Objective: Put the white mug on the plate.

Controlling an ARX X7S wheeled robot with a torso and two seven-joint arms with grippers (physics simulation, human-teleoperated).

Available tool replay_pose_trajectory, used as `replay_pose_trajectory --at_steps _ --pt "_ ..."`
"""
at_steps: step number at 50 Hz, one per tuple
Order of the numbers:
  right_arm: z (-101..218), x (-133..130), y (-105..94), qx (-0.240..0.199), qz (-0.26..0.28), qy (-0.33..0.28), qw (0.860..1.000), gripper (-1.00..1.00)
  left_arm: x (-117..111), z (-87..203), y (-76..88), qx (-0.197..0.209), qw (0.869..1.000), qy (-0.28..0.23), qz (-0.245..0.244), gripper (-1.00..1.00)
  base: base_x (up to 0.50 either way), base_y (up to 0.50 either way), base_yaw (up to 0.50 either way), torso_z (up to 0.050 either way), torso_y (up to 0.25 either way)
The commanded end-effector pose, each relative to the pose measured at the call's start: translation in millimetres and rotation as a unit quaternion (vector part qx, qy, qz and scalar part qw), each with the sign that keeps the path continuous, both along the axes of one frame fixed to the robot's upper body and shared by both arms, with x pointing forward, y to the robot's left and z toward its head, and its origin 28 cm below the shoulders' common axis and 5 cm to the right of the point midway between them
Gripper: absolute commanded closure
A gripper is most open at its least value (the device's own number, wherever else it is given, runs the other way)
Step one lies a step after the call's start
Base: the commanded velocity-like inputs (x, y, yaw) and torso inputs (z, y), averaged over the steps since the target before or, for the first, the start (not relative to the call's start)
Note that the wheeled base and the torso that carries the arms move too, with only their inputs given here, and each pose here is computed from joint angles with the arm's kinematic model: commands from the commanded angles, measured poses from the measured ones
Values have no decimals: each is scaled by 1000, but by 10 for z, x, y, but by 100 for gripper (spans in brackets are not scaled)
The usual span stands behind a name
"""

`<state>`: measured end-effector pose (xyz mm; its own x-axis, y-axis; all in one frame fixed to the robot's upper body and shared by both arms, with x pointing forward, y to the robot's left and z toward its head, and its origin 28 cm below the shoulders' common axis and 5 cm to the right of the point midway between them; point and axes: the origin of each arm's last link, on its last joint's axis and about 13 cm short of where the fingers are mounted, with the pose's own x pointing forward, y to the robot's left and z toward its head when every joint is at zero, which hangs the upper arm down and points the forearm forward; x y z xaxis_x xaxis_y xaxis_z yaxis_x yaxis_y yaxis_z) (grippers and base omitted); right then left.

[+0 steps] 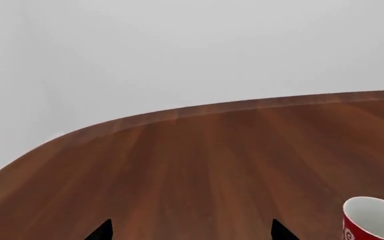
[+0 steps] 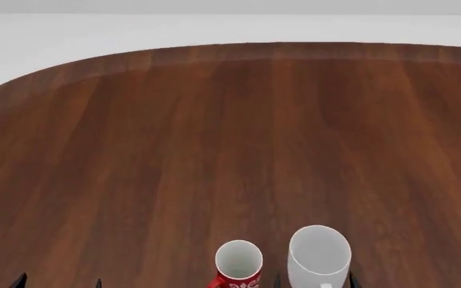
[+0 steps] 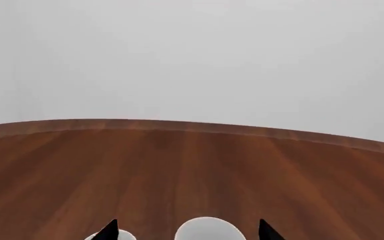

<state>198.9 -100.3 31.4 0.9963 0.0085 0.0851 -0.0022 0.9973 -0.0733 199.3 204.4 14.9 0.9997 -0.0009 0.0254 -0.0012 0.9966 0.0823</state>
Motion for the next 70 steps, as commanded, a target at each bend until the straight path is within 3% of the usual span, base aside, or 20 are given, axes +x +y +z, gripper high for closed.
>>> replay_pose_trajectory --at_steps 1,19,26,37,70 --pt "10 -5 0 -4 1 0 1000 -100 -2 4 0 0 1000 0 1 -100 500 -20 0 0 0" --pt "-14 -15 -8 -8 1 12 1000 -100 -7 6 2 3 1000 0 2 -100 464 -18 0 0 1" --pt "37 -129 -93 1 9 29 1000 -100 4 10 13 0 1000 2 9 -100 -3 0 0 0 0" --pt "20 -374 -172 -18 -7 58 998 -100 10 -7 8 2 1000 2 11 -100 0 0 0 0 0" --pt "-94 -690 -256 -36 -22 116 992 -100 18 -31 1 3 1000 9 16 -100 0 0 0 0 0"
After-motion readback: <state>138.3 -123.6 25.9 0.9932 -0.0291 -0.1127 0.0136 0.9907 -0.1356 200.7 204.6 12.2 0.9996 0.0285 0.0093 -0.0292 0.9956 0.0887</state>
